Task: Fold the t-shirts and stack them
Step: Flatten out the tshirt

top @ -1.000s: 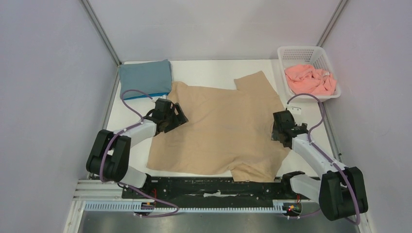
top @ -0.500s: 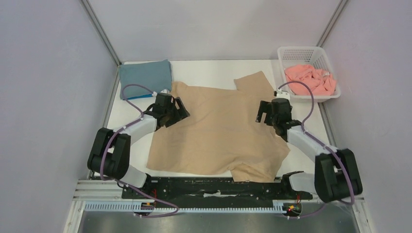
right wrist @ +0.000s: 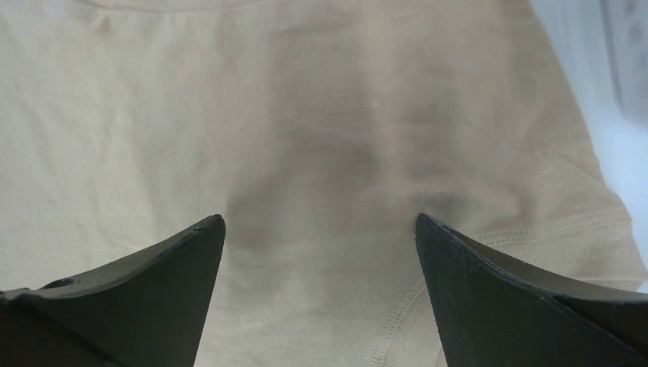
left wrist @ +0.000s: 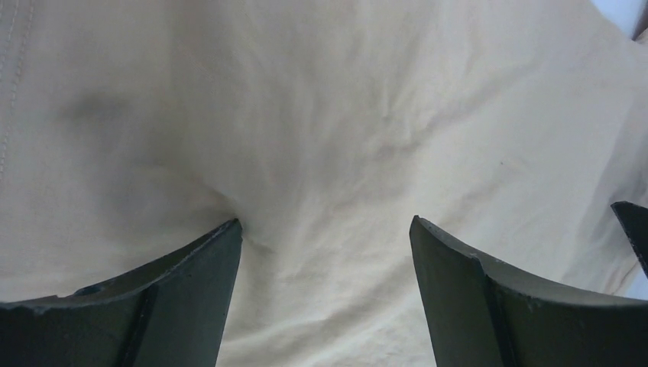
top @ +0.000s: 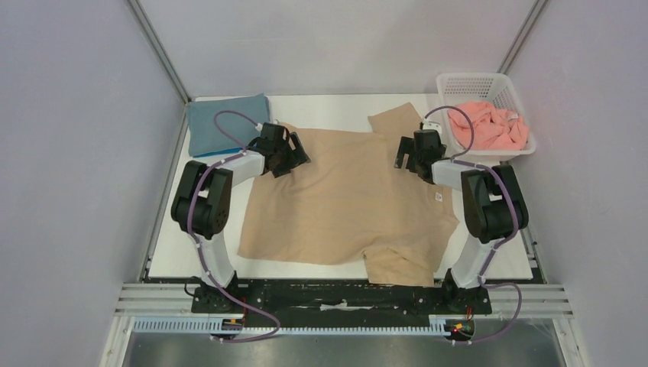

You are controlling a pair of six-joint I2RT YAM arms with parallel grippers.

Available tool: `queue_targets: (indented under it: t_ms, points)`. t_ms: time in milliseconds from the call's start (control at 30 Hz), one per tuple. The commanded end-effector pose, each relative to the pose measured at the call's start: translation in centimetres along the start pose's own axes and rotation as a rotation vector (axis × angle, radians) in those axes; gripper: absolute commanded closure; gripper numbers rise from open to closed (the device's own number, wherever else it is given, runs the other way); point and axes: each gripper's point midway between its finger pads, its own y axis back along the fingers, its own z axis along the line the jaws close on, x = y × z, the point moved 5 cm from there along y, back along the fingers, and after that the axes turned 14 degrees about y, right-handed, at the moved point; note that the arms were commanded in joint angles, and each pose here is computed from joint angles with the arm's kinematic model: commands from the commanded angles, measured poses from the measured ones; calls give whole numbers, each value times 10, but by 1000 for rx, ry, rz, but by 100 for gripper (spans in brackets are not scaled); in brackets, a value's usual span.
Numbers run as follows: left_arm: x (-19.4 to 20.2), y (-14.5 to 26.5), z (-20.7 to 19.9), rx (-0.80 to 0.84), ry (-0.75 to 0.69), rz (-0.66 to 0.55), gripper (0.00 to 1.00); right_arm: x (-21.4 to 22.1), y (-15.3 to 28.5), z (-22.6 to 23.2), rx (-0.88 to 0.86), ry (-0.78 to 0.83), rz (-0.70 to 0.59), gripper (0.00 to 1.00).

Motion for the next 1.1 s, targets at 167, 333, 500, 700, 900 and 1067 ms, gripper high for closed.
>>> queue_targets:
  t_ms: [167, 333, 500, 700, 900, 1067]
  points:
    - [-24, -57, 11, -125, 23, 50, 12, -58, -74, -8, -48, -53, -79, 2]
    - [-41, -71, -3, -119, 21, 42, 12, -90, -98, -2, -135, -30, -123, 2]
    - [-47, -54, -23, -47, 22, 33, 12, -116, -75, -1, -181, 16, -191, 2]
    - [-42, 10, -44, 62, -6, -29, 12, -127, -17, -2, -228, 80, -225, 2]
    - [-8, 80, -22, 35, -39, -95, 12, -93, 52, -4, -130, 163, -211, 2]
    - [30, 127, 43, -66, 21, -162, 10, -34, 98, -5, -72, 73, -245, 2]
